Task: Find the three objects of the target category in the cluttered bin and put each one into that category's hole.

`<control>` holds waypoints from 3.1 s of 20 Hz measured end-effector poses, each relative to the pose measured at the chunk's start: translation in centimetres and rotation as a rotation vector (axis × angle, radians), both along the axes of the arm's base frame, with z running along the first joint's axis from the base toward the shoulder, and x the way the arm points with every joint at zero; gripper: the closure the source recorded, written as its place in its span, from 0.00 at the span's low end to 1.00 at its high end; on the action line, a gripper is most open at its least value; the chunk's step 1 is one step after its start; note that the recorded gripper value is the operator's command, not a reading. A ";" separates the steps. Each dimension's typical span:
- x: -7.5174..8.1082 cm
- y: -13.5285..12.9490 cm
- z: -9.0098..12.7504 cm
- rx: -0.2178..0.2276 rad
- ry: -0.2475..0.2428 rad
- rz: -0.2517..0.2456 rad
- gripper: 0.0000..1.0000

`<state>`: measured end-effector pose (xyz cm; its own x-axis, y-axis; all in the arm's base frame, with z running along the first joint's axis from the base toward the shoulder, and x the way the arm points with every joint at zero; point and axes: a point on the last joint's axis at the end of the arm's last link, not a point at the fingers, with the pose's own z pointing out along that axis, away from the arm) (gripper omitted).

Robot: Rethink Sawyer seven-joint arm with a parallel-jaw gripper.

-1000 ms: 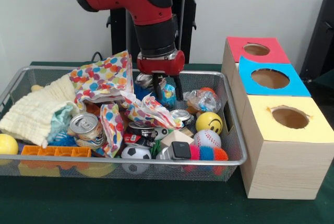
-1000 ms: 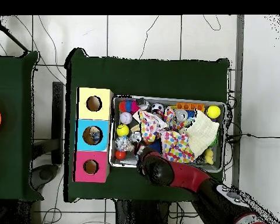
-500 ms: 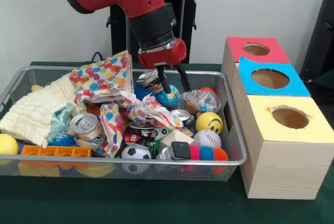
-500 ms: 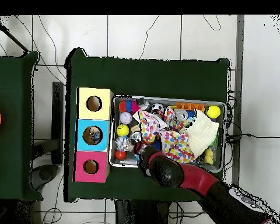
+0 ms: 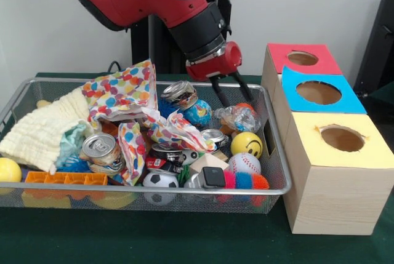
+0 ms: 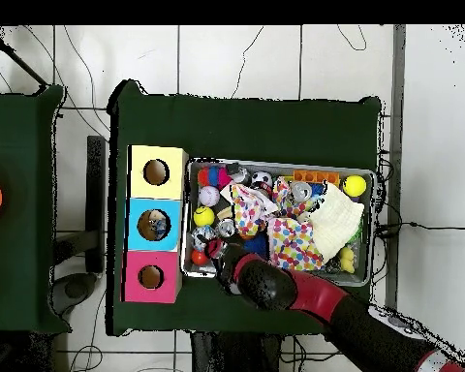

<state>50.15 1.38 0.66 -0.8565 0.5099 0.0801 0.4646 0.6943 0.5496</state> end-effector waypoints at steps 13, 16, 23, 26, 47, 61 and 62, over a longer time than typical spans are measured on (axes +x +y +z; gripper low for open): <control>-2.2 3.7 -2.2 0.090 0.001 0.068 0.00; -2.1 3.7 -2.2 0.085 -0.006 0.075 0.00; -1.8 3.7 -1.9 0.065 -0.021 0.093 0.00; -1.6 3.8 -1.6 0.054 -0.027 0.103 0.00; -0.7 2.6 -0.2 -0.001 -0.034 0.143 0.00; -0.4 2.4 -0.3 -0.005 -0.039 0.140 0.00; -0.3 2.4 -0.3 -0.006 -0.040 0.139 0.00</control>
